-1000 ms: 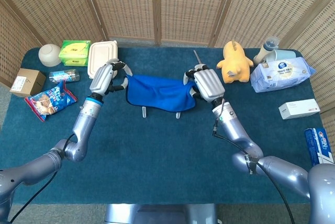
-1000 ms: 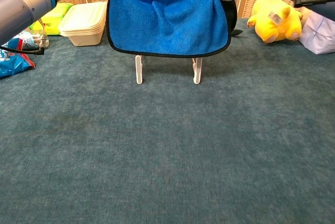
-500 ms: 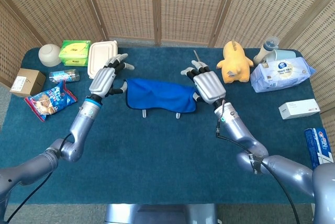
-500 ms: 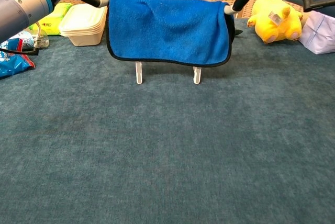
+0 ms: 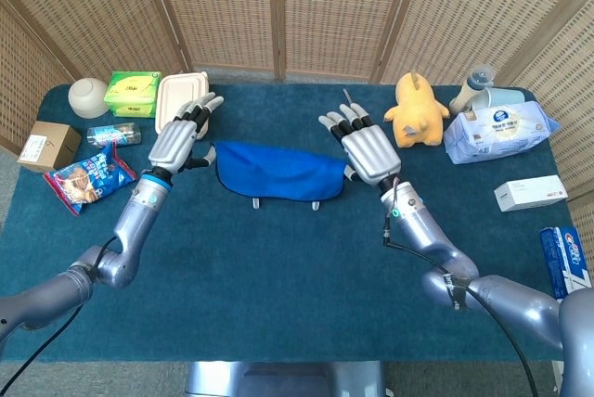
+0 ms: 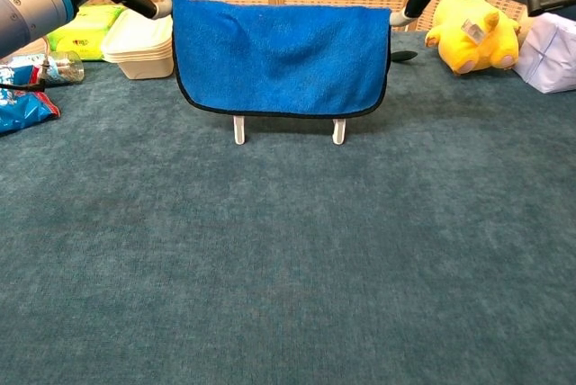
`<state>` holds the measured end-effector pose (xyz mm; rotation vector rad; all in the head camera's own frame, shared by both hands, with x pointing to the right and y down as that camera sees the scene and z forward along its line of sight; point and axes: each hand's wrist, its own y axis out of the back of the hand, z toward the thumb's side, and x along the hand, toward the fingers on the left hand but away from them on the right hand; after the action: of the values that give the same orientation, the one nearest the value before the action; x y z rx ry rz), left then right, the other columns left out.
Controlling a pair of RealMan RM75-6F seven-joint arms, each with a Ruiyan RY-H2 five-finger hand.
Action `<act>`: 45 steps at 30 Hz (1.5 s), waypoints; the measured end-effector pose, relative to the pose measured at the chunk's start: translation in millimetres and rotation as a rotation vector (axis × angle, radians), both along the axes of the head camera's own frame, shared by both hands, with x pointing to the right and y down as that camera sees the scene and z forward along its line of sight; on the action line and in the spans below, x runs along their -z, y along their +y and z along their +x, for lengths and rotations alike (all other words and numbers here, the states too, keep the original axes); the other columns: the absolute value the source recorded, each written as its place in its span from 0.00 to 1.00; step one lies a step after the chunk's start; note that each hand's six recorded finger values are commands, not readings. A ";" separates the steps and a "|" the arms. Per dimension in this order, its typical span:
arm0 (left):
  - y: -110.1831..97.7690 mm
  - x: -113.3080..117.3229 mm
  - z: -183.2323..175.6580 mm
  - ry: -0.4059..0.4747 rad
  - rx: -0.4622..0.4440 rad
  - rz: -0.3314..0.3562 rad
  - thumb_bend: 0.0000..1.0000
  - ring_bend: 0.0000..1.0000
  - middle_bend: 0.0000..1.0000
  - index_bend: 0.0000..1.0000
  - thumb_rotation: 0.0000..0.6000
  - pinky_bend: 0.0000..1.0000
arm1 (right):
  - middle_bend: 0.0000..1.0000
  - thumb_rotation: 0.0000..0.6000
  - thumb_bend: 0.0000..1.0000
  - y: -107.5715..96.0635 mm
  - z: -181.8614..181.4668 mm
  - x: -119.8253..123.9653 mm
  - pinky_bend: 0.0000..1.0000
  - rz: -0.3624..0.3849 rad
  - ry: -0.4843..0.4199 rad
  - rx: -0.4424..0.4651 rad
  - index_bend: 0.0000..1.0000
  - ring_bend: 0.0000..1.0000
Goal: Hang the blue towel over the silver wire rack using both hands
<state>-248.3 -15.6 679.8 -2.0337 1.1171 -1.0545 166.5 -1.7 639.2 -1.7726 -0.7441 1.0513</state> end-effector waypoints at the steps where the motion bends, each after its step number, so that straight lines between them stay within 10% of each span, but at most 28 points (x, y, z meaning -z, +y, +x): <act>1: 0.2 -0.3 -0.5 -0.006 -0.002 -0.001 0.53 0.00 0.00 0.00 1.00 0.00 | 0.12 1.00 0.26 0.2 0.2 0.1 0.07 0.000 0.002 0.001 0.03 0.00; 29: 2.7 -1.1 -7.5 -0.252 -0.096 -0.016 0.19 0.00 0.00 0.00 1.00 0.00 | 0.10 1.00 0.18 -0.6 7.9 4.1 0.04 -0.005 0.017 -0.018 0.00 0.00; 45: 12.7 37.2 -34.4 -0.122 0.005 -0.009 0.19 0.00 0.00 0.00 1.00 0.00 | 0.11 1.00 0.18 2.2 31.8 17.1 0.04 -0.001 -0.008 -0.059 0.01 0.00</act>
<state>-282.6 -2.9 642.6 -1.9466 1.0564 -1.1715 198.2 0.5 622.2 -1.7657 -0.8046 1.0845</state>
